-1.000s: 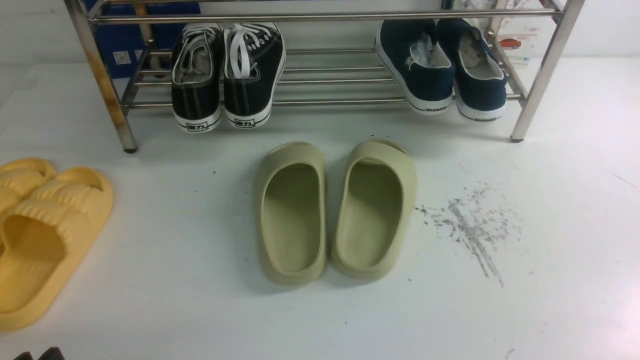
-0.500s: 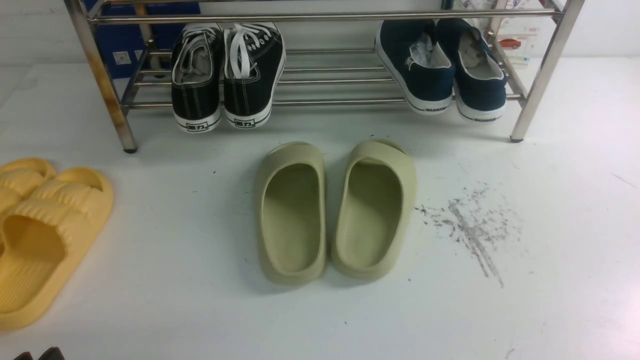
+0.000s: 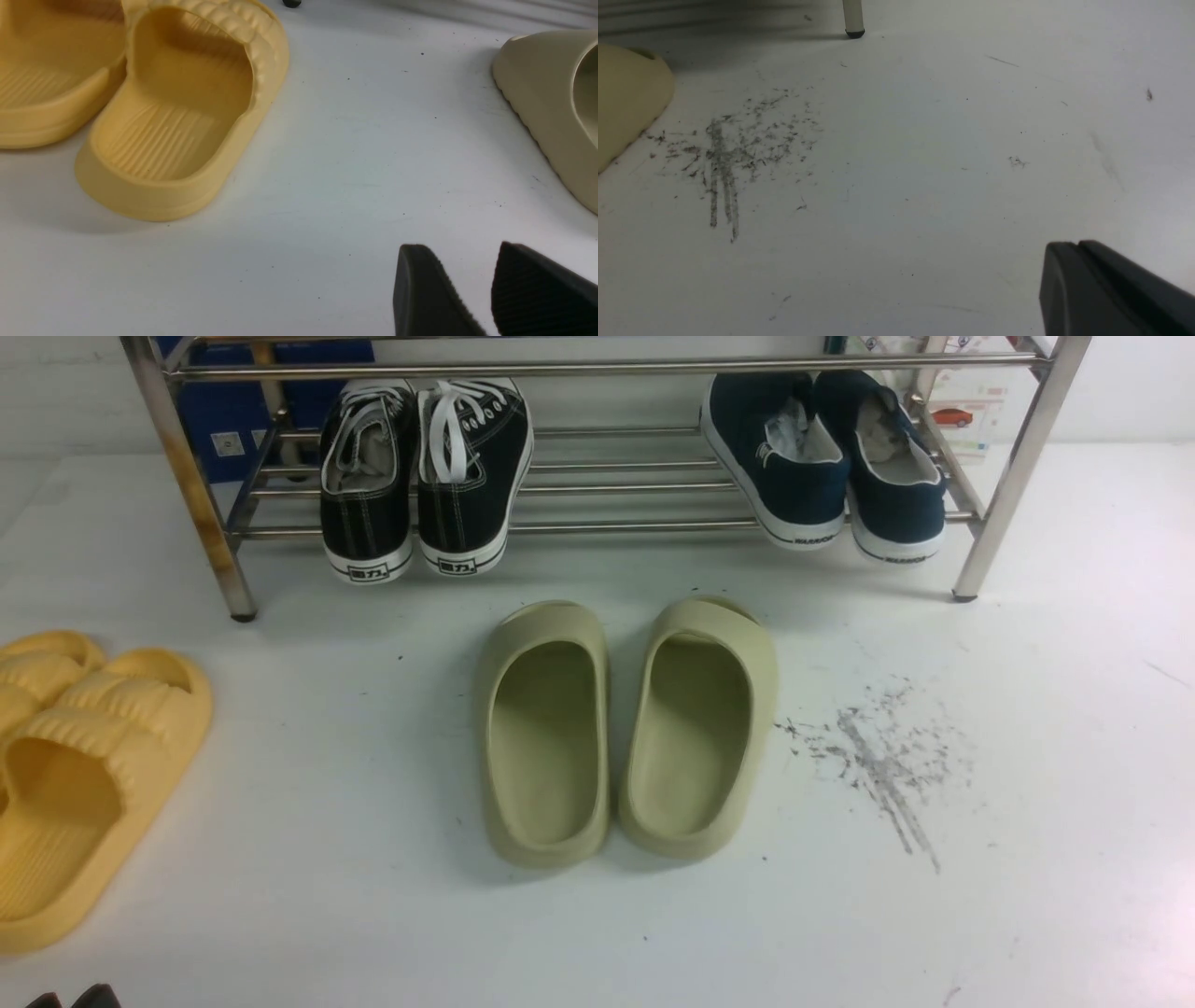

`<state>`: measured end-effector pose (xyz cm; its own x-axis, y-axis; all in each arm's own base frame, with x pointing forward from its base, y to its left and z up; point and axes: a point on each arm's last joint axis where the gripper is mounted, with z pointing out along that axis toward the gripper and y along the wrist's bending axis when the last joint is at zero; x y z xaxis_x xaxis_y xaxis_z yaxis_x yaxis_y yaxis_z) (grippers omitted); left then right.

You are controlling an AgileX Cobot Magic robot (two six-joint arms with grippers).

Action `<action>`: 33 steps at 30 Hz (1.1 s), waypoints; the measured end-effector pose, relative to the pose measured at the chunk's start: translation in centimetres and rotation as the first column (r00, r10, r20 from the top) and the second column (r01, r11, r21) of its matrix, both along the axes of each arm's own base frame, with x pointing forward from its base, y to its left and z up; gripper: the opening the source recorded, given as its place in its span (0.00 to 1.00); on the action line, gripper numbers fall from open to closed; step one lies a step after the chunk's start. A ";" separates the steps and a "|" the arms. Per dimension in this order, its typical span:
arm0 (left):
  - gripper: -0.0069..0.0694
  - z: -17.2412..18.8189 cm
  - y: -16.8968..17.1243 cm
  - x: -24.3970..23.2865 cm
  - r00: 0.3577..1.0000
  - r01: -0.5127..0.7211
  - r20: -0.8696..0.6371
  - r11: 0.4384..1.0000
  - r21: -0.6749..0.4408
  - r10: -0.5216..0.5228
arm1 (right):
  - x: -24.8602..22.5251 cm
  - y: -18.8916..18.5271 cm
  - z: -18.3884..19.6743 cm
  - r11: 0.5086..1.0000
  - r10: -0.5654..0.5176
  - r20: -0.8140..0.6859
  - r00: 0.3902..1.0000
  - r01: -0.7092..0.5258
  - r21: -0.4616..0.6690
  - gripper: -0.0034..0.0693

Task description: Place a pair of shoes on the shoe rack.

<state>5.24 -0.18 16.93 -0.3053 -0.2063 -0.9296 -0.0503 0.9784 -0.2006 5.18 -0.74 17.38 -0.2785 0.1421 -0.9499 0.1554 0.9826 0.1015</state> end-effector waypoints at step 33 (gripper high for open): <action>0.40 0.0 0.0 0.0 1.000 0.000 0.000 1.000 0.000 0.000 | 0.0 0.0 0.0 1.000 0.000 0.000 1.000 0.000 0.000 0.15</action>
